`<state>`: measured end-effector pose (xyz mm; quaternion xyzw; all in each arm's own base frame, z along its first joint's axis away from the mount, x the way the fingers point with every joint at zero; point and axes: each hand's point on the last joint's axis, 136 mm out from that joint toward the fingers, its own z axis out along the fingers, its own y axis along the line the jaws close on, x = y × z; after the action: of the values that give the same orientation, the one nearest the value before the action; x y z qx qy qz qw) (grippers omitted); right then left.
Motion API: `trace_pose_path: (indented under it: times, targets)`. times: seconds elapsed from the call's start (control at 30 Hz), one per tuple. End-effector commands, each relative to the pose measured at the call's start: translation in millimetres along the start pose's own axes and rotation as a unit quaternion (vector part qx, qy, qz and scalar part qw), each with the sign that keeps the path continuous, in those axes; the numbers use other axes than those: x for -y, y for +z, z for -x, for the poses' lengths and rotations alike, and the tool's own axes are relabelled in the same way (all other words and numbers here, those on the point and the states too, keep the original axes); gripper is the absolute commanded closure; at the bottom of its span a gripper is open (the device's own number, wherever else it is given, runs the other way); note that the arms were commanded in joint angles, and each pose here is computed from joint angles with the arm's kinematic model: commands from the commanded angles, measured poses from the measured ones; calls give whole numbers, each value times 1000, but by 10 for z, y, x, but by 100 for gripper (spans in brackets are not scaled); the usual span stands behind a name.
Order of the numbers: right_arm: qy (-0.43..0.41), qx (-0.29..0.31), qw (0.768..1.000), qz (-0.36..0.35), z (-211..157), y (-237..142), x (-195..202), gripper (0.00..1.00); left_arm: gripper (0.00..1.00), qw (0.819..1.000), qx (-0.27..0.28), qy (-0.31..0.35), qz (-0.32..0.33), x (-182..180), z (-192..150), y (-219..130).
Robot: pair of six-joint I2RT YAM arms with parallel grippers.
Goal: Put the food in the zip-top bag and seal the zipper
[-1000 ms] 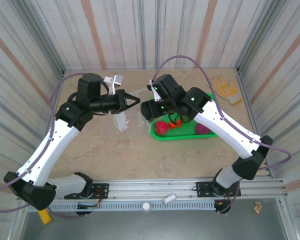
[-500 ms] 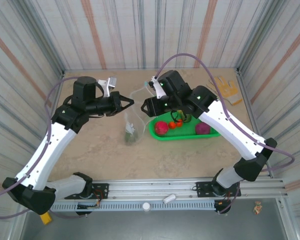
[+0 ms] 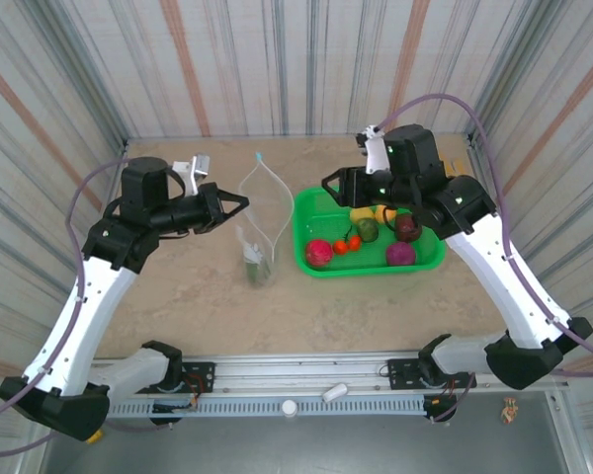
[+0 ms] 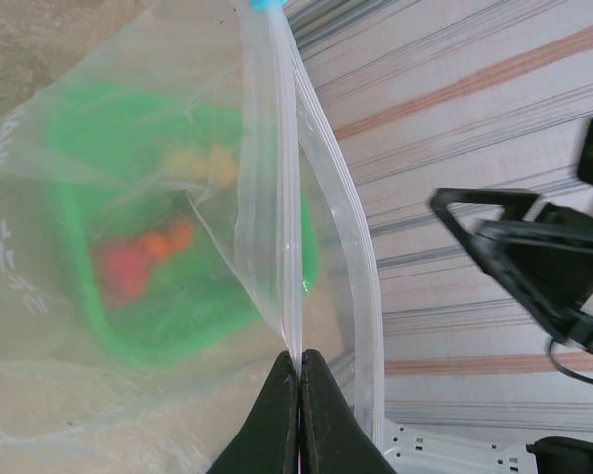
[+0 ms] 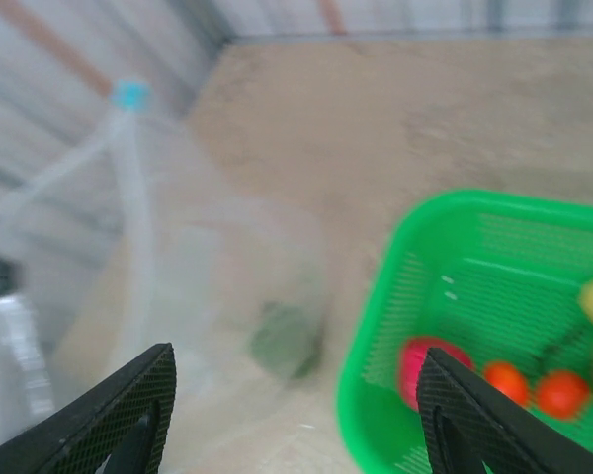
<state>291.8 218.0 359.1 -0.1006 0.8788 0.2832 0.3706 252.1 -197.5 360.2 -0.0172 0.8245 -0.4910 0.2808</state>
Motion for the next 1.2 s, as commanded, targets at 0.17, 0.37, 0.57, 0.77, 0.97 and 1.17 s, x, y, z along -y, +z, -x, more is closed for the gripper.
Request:
trace_pose_path:
  times: [0.17,0.37,0.57,0.77,0.97,1.17]
  targets:
    - [49,-68,977,-198,-651,524,1257,31,100,1000,-5,10,-4,-44,-82,-48]
    - [73,-103,948,-293,-1017,691,1816,28,100,1000,0,16,4,-128,-113,-43]
    - [125,-153,925,-325,-1411,771,2151,18,100,1000,-1,19,12,-223,-166,-25]
    - [165,-162,911,-342,-1637,745,2393,15,100,1000,-6,21,12,-257,-188,-2]
    - [181,-185,889,-379,-1864,746,2589,1,100,1000,-4,21,15,-296,-209,-1]
    - [180,-180,886,-388,-1939,721,2648,0,100,1000,-5,15,18,-346,-234,18]
